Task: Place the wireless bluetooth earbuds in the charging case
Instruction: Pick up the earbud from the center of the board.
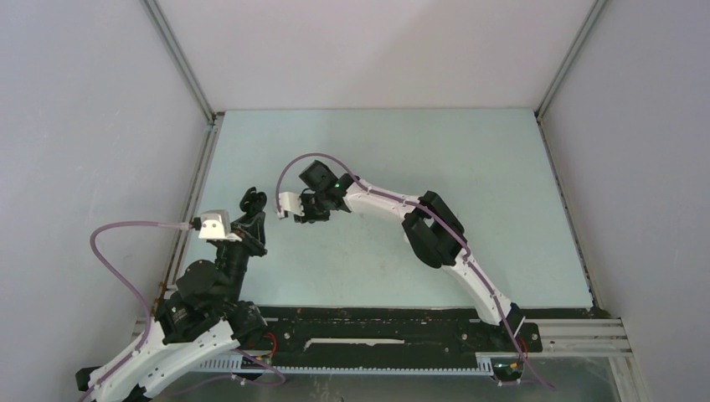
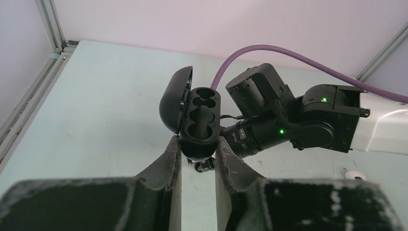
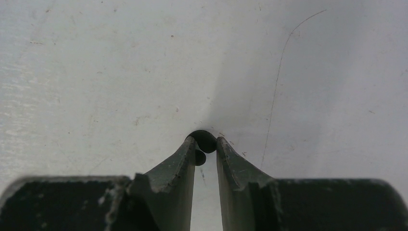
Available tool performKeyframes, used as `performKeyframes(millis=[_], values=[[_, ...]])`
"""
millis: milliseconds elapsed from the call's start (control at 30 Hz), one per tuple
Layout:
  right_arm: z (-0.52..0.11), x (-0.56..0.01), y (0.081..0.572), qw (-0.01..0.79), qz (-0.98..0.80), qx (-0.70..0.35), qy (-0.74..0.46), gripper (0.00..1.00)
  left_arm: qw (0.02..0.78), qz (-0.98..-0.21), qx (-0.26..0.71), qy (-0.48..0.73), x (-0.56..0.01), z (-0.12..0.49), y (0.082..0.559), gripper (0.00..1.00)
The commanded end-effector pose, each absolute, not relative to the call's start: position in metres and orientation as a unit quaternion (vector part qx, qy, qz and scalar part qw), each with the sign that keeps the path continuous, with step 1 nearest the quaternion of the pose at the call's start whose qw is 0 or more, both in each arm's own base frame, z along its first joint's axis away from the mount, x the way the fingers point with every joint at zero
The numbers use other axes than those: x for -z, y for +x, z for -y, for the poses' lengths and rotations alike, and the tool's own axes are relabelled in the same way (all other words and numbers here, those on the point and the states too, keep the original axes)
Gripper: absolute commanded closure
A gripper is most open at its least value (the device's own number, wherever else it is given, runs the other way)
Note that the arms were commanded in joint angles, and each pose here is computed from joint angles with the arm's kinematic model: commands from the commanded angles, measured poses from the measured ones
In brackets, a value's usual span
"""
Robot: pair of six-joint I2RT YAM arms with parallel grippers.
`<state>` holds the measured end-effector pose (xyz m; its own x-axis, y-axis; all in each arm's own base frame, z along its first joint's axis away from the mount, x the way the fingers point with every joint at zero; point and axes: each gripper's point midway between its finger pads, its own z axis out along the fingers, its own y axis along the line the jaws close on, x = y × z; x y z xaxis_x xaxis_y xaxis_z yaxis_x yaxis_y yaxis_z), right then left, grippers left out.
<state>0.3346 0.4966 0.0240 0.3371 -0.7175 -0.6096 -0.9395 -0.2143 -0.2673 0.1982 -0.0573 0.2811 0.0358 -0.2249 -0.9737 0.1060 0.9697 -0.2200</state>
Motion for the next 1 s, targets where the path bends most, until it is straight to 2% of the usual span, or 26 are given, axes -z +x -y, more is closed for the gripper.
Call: performKeyframes(millis=[0,200,500,967], values=[[-0.496,-0.024,0.333,0.295,-0.551,-0.170,-0.762,0.74,0.726,-0.675,0.120,-0.046,-0.287,0.059,0.200,1.00],[-0.496,-0.035,0.338,0.307,-0.565,-0.169,-0.747,0.72,0.727,-0.675,0.121,-0.047,-0.287,0.058,0.199,0.99],[-0.505,-0.090,0.331,0.367,-0.547,-0.194,-0.727,0.69,0.727,-0.674,0.122,-0.046,-0.287,0.059,0.199,0.99],[-0.504,-0.070,0.307,0.331,-0.525,-0.213,-0.754,0.73,0.727,-0.674,0.125,-0.044,-0.288,0.060,0.200,0.99]])
